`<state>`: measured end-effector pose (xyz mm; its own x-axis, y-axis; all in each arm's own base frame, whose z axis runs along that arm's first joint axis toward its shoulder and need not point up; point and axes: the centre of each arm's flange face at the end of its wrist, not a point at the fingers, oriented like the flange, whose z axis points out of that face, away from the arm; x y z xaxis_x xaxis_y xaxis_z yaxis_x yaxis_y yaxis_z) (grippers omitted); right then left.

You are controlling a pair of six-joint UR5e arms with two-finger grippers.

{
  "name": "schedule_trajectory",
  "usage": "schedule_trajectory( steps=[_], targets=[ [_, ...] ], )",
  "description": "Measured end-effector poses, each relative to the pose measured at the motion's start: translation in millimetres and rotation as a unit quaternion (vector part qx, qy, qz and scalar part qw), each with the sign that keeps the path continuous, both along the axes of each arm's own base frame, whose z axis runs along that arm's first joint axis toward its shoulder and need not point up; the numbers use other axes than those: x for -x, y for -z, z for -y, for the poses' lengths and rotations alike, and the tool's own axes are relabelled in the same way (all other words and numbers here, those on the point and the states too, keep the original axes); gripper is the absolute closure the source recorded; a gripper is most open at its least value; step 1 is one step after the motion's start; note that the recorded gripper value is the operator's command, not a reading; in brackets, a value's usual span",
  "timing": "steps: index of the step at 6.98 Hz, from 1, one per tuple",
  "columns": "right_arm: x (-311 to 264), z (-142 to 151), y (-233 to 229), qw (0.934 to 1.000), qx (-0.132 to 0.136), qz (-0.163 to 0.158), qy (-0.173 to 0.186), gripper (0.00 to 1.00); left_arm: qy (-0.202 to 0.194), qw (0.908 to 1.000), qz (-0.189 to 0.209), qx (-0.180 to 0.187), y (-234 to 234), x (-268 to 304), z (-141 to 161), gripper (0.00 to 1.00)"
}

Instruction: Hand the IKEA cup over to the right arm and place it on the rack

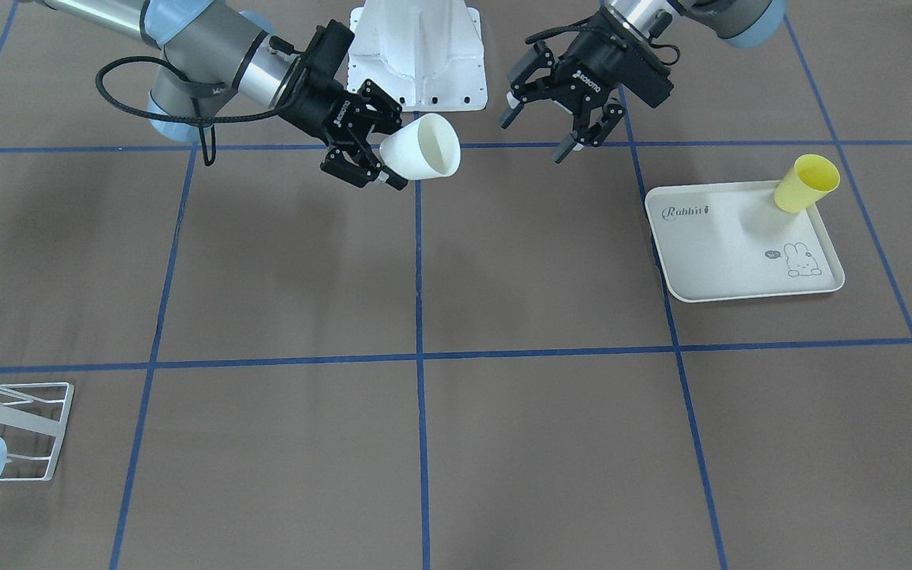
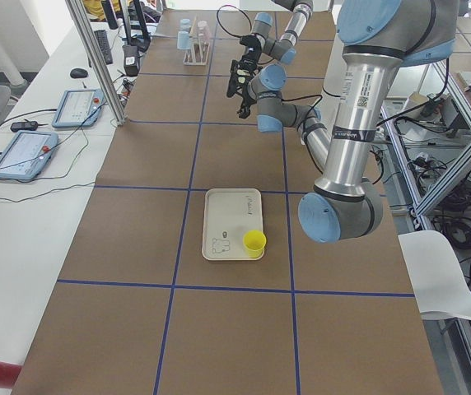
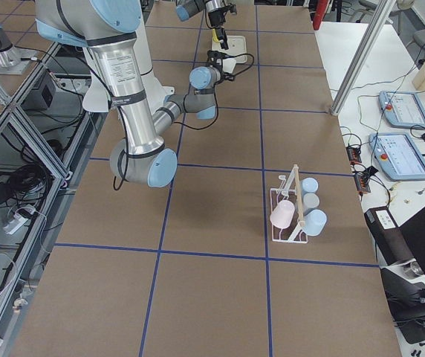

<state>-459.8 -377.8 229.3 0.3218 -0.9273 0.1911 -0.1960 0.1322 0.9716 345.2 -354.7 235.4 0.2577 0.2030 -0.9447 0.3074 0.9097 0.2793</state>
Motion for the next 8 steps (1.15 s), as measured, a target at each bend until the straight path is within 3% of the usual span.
schedule_trajectory(
  steps=[2,3,4,5,6,7,8],
  targets=[
    [-29,41,-4,0.9956,0.008,-0.083,-0.042,0.9,0.007,0.9917,0.113,-0.061,-48,55,5,0.0],
    [-53,57,3,0.9887,-0.004,-0.136,-0.064,0.9,0.007,0.9792,0.173,-0.106,-77,89,12,0.0],
    [-83,66,14,0.9762,-0.022,-0.2,-0.08,0.89,0.0,0.9655,0.219,-0.141,-101,124,21,0.0],
    [-116,73,23,0.9571,-0.041,-0.273,-0.09,0.89,-0.014,0.9544,0.248,-0.166,-120,158,29,0.0],
    [-150,81,26,0.9332,-0.061,-0.341,-0.095,0.89,-0.029,0.9454,0.268,-0.183,-137,193,35,0.0],
    [-190,93,20,0.9011,-0.089,-0.414,-0.094,0.86,-0.037,0.9407,0.278,-0.191,-151,216,36,0.0],
    [-230,104,3,0.8633,-0.122,-0.481,-0.09,0.89,-0.039,0.9392,0.28,-0.195,-158,227,35,0.0]
  ],
)
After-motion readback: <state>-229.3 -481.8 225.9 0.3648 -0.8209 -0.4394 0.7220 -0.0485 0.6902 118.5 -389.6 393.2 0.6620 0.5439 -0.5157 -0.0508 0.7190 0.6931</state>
